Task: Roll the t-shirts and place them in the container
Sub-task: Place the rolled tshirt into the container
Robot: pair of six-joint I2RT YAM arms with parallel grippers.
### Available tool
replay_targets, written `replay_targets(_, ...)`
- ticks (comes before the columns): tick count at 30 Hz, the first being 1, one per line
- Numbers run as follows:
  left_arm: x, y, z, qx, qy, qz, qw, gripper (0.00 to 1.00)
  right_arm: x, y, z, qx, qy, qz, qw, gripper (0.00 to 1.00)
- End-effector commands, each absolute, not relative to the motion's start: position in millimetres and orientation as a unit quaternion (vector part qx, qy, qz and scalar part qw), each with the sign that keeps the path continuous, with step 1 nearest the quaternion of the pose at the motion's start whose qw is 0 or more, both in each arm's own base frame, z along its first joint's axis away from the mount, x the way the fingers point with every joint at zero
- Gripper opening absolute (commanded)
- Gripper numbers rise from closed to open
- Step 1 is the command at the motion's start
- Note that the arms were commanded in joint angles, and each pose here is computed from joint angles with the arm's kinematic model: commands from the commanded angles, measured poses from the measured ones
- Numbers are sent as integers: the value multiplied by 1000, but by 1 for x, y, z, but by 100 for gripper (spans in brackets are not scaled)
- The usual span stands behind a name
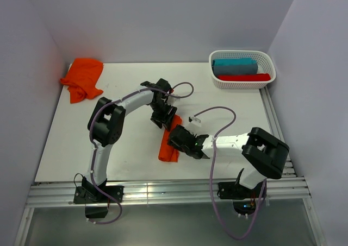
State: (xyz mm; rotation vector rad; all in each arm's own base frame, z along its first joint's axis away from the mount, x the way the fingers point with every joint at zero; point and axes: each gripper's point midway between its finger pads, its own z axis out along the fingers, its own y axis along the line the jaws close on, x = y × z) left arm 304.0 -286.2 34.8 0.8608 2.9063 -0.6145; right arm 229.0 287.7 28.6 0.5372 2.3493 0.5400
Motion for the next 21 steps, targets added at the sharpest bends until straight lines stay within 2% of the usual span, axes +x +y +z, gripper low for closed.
replay_targets(1, 320, -276, 15, 274, 950, -142, 51, 57, 223, 264, 21, 197, 915, 149, 319, 64)
replay_targets(2, 320, -274, 15, 272, 951, -138, 51, 57, 224, 265, 24, 199, 913, 152, 322, 68)
replay_targets(6, 317, -272, 9, 275, 952, -129, 42, 57, 227, 266, 33, 204, 907, 175, 324, 74)
replay_targets(12, 314, -274, 9, 281, 951, -125, 39, 57, 234, 263, 31, 212, 898, 207, 326, 75)
replay_targets(21, 316, -276, 7, 285, 951, -114, 37, 57, 250, 275, 62, 178, 876, 252, 370, 77)
